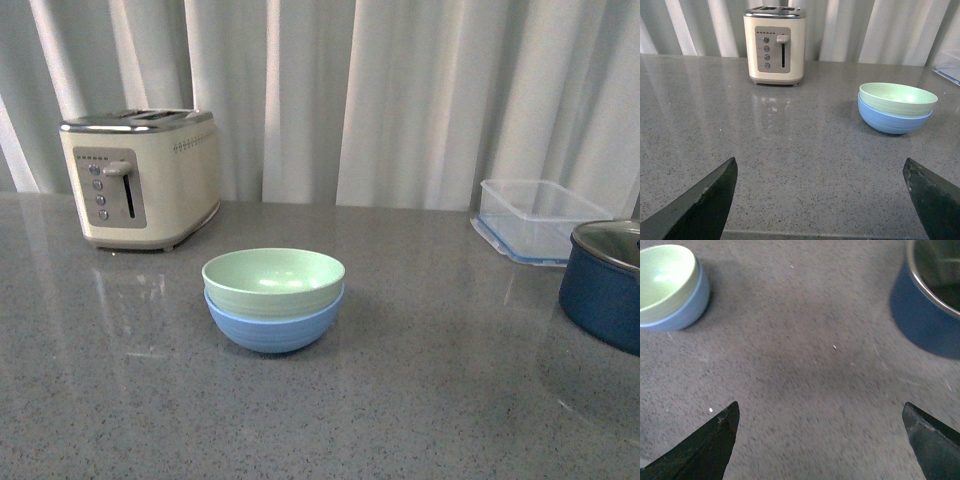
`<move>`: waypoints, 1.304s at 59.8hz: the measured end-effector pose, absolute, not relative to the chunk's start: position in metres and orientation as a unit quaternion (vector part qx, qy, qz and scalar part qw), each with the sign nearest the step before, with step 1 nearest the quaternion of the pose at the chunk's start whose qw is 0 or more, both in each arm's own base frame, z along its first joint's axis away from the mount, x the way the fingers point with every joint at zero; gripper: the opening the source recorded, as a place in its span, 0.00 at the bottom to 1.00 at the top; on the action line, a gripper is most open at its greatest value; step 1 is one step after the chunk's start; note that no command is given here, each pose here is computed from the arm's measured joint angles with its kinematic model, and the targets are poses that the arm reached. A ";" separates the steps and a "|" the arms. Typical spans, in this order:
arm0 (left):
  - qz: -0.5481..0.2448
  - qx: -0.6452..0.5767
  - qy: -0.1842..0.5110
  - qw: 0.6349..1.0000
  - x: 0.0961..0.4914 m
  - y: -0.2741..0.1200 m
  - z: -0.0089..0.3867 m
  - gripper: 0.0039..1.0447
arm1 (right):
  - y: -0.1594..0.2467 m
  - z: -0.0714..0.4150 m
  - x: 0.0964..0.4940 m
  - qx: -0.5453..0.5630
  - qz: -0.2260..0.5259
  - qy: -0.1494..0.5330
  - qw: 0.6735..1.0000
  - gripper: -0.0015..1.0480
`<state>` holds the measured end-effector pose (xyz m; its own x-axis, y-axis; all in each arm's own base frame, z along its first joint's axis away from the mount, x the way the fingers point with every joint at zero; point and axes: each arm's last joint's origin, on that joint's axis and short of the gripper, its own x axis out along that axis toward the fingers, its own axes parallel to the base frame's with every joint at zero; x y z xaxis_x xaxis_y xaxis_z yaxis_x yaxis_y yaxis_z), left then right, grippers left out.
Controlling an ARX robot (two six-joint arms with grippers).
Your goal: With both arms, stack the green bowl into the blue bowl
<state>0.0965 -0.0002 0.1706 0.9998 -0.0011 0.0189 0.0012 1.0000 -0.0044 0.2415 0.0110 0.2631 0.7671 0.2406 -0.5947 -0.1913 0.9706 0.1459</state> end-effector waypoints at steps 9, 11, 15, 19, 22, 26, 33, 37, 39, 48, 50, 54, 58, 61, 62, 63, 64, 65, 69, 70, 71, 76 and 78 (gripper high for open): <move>0.000 -0.002 -0.009 1.000 0.097 0.000 0.170 0.94 | 0.001 0.243 0.224 0.003 0.003 0.081 0.997 0.66; 0.000 -0.002 -0.009 1.000 0.097 0.000 0.171 0.94 | 0.000 0.236 0.215 0.003 -0.002 0.039 0.999 0.58; 0.000 -0.002 -0.009 1.000 0.097 0.000 0.171 0.94 | 0.000 0.231 0.204 0.003 -0.001 0.006 1.000 0.46; -0.001 -0.002 -0.009 1.000 0.097 0.000 0.171 0.94 | 0.000 0.226 0.197 0.003 -0.001 -0.002 1.000 0.36; -0.001 -0.002 -0.009 1.000 0.097 0.000 0.171 0.94 | 0.000 0.219 0.190 0.002 -0.002 0.001 1.000 0.26; 0.000 -0.002 -0.009 1.000 0.097 0.000 0.171 0.94 | 0.000 0.210 0.182 0.002 -0.001 0.006 1.000 0.12; 0.000 -0.002 -0.009 1.000 0.097 0.000 0.171 0.94 | 0.000 0.201 0.171 0.001 -0.001 0.004 1.000 0.01; 0.000 -0.002 -0.009 1.000 0.097 0.000 0.171 0.94 | 0.000 0.197 0.165 0.001 -0.001 0.003 1.000 0.01; 0.000 -0.002 -0.009 1.000 0.097 0.000 0.171 0.94 | 0.000 0.195 0.163 0.001 -0.001 0.003 1.000 0.01; 0.000 -0.002 -0.009 1.000 0.097 0.000 0.171 0.94 | 0.000 0.188 0.152 0.001 0.000 0.004 1.000 0.01; 0.000 -0.002 -0.009 1.000 0.097 0.000 0.171 0.94 | 0.000 0.186 0.150 0.001 0.000 0.004 1.000 0.01; 0.000 -0.002 -0.009 1.000 0.097 0.000 0.171 0.94 | 0.000 0.183 0.145 0.001 0.000 0.004 1.000 0.01; 0.000 -0.002 -0.009 1.000 0.097 0.000 0.171 0.94 | 0.000 0.181 0.142 0.001 0.000 0.004 1.000 0.01; 0.000 -0.002 -0.009 1.000 0.097 0.000 0.171 0.94 | 0.000 0.180 0.139 0.001 0.000 0.003 1.000 0.01; 0.000 -0.002 -0.009 1.000 0.097 0.000 0.171 0.94 | 0.000 0.180 0.138 0.001 0.000 0.003 1.000 0.01; 0.000 -0.002 -0.009 1.000 0.097 0.000 0.171 0.94 | 0.000 0.179 0.137 0.001 0.000 0.003 1.000 0.01; 0.000 -0.002 -0.009 1.000 0.097 0.000 0.171 0.94 | 0.000 0.179 0.137 0.001 0.000 0.002 1.000 0.01; 0.000 -0.002 -0.009 1.000 0.097 0.000 0.171 0.94 | 0.000 0.178 0.136 0.001 0.000 0.003 1.000 0.01; 0.000 -0.002 -0.009 1.000 0.097 0.000 0.171 0.94 | 0.000 0.176 0.132 0.001 0.000 0.003 1.000 0.01; 0.000 -0.002 -0.009 1.000 0.097 0.000 0.171 0.94 | 0.000 0.176 0.131 0.001 0.000 0.003 1.000 0.01; 0.000 -0.002 -0.009 1.000 0.097 0.000 0.171 0.94 | 0.000 0.175 0.131 0.001 0.000 0.003 1.000 0.01; 0.000 -0.002 -0.009 1.000 0.097 0.000 0.171 0.94 | 0.000 0.171 0.128 0.001 0.000 -0.003 1.000 0.01; 0.000 -0.002 -0.009 1.000 0.097 0.000 0.171 0.94 | 0.000 0.167 0.127 0.001 0.000 -0.002 1.000 0.01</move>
<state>0.0965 -0.0002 0.1705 0.9998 -0.0004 0.0185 0.0005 1.0000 -0.0044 0.1265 0.0000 0.1673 1.0000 0.0004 0.0032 -0.0004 1.0000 0.0017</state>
